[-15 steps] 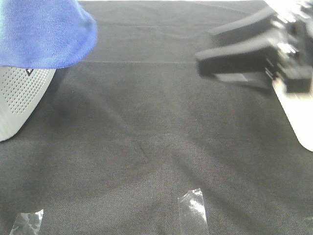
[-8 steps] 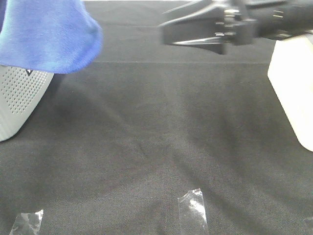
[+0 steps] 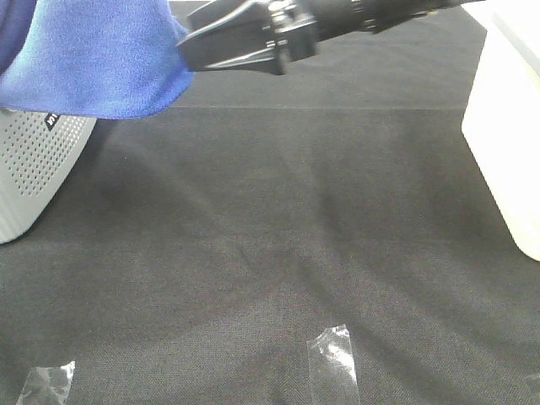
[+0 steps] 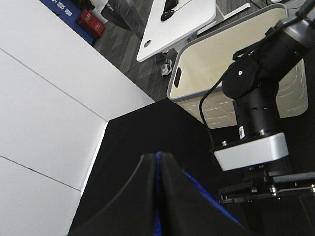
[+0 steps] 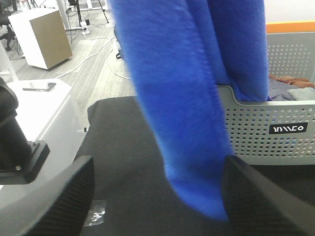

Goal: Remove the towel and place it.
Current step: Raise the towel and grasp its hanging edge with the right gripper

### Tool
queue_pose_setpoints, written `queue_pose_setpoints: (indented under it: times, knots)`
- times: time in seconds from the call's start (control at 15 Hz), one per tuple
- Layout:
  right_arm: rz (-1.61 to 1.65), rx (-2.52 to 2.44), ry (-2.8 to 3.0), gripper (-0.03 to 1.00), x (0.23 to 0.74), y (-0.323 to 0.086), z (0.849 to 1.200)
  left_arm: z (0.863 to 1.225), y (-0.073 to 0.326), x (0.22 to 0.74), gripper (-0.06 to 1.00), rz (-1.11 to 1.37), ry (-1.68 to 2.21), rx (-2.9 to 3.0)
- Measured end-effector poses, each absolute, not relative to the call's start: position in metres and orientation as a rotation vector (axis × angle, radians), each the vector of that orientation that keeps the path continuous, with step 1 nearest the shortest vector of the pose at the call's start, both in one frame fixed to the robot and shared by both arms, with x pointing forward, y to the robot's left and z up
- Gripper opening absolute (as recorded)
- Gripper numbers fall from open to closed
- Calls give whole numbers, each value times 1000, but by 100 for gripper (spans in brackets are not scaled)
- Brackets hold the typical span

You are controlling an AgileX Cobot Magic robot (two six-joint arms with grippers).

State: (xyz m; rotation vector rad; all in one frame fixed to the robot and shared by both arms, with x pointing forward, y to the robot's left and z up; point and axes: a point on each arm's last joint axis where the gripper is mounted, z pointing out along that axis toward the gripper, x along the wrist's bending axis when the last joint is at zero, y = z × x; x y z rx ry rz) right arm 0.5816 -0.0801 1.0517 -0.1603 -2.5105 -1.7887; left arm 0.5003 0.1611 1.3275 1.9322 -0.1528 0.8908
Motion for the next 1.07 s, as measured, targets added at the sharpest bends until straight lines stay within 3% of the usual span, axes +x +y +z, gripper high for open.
queue_pose_setpoints:
  times: [0.27,0.6,1.07]
  knots:
    - [-1752,-132,-2525,69,591,-52,1035,1328,161,500,0,890,-153,1931]
    - [-1689,4,-2552,69,566,-12,1025,1328,161,500,0,890,-153,1931]
    - [-1662,73,-2485,68,560,-14,1026,1328,164,504,0,946,-131,1944]
